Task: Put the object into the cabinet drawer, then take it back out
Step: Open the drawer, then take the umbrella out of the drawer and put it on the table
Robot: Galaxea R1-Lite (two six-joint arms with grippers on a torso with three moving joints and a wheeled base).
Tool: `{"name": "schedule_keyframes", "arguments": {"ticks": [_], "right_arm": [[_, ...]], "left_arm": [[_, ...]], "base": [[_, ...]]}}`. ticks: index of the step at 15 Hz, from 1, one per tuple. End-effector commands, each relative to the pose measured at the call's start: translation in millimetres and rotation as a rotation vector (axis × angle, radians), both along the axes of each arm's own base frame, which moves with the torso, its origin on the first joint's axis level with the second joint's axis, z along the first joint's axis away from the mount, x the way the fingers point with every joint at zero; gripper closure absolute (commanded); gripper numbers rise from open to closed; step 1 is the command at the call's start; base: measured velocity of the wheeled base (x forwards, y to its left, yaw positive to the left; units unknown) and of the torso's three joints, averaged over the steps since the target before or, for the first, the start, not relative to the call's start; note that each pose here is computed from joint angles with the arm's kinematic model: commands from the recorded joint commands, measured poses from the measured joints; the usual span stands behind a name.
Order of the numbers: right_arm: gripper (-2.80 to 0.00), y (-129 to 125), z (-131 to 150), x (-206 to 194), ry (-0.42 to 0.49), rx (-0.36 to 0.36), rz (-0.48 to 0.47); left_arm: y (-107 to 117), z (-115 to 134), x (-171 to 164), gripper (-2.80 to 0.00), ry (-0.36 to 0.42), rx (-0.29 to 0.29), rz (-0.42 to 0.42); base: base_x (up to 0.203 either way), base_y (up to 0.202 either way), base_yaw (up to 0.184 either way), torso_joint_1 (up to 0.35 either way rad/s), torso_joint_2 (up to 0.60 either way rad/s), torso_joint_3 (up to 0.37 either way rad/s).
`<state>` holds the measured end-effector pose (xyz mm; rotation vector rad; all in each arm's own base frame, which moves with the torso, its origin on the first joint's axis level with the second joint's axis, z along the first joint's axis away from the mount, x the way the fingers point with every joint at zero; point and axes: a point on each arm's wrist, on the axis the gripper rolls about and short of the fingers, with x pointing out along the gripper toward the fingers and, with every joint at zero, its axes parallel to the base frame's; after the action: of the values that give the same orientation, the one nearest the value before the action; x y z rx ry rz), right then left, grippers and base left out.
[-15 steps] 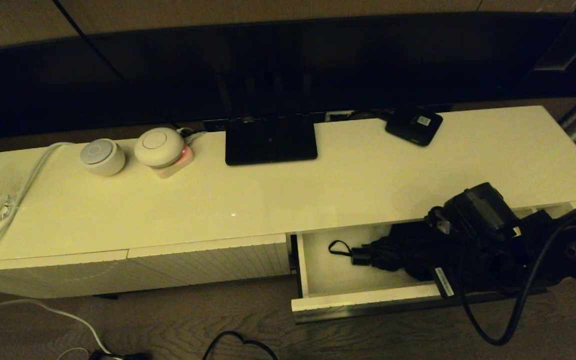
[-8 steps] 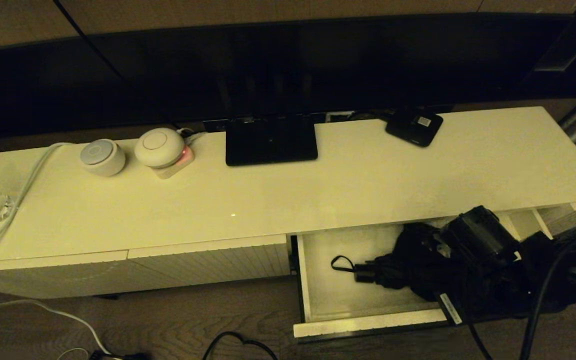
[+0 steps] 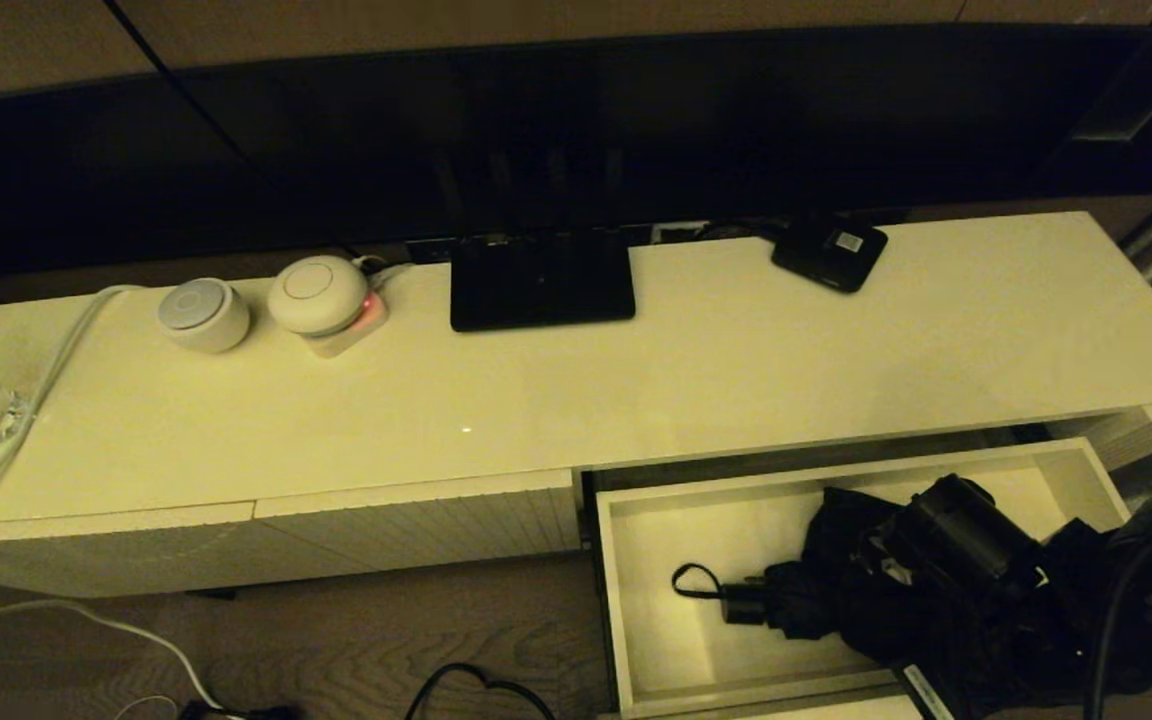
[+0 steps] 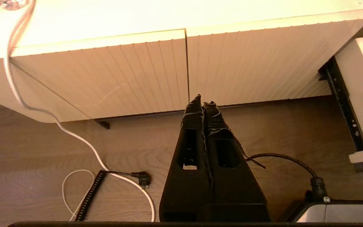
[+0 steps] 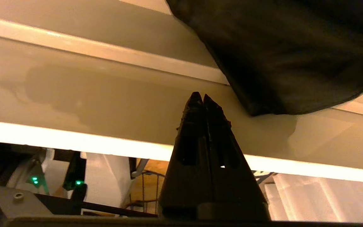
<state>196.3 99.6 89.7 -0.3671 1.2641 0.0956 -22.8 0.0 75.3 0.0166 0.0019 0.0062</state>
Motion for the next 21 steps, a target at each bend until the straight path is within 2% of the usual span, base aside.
{"name": "schedule_keyframes", "arguments": {"ticks": [1, 3, 5, 7, 8, 10, 15, 18, 19, 21], "right_arm": [[0.00, -1, -3, -5, 0.021, -0.014, 0.006], [0.00, 1, -1, -1, -0.023, 0.008, 0.007], [0.00, 3, 8, 3, -0.123, 0.054, 0.008], [0.00, 1, 23, 1, -0.212, 0.048, 0.027], [0.00, -1, 32, -1, -0.248, 0.027, 0.081], [0.00, -9, 48, -8, -0.291, -0.037, 0.235], [0.00, -33, 66, -16, -0.272, -0.362, 0.753], [0.00, -40, 70, -10, -0.242, -0.522, 0.997], [0.00, -40, 70, -5, -0.246, -0.544, 1.077], [0.00, -38, 63, 3, -0.241, -0.517, 1.193]], "left_arm": [[0, -1, 0, 0.00, 0.003, 0.000, 0.001], [0, -1, 0, 0.00, 0.003, 0.000, 0.001], [0, -1, 0, 0.00, 0.003, 0.000, 0.001], [0, -1, 0, 0.00, 0.003, 0.000, 0.001], [0, -1, 0, 0.00, 0.003, 0.000, 0.001], [0, -1, 0, 0.00, 0.003, 0.000, 0.001], [0, -1, 0, 0.00, 0.003, 0.000, 0.001], [0, -1, 0, 0.00, 0.003, 0.000, 0.001], [0, -1, 0, 0.00, 0.003, 0.000, 0.001], [0, -1, 0, 0.00, 0.004, 0.000, 0.001]], "base": [[0.000, 0.000, 0.000, 0.000, 0.00, 0.000], [0.000, 0.000, 0.000, 0.000, 0.00, 0.000], [0.000, 0.000, 0.000, 0.000, 0.00, 0.000], [0.000, 0.000, 0.000, 0.000, 0.00, 0.000], [0.000, 0.000, 0.000, 0.000, 0.00, 0.000], [0.000, 0.000, 0.000, 0.000, 0.00, 0.000], [0.000, 0.000, 0.000, 0.000, 0.00, 0.000], [0.000, 0.000, 0.000, 0.000, 0.00, 0.000], [0.000, 0.000, 0.000, 0.000, 0.00, 0.000], [0.000, 0.000, 0.000, 0.000, 0.00, 0.000]]}}
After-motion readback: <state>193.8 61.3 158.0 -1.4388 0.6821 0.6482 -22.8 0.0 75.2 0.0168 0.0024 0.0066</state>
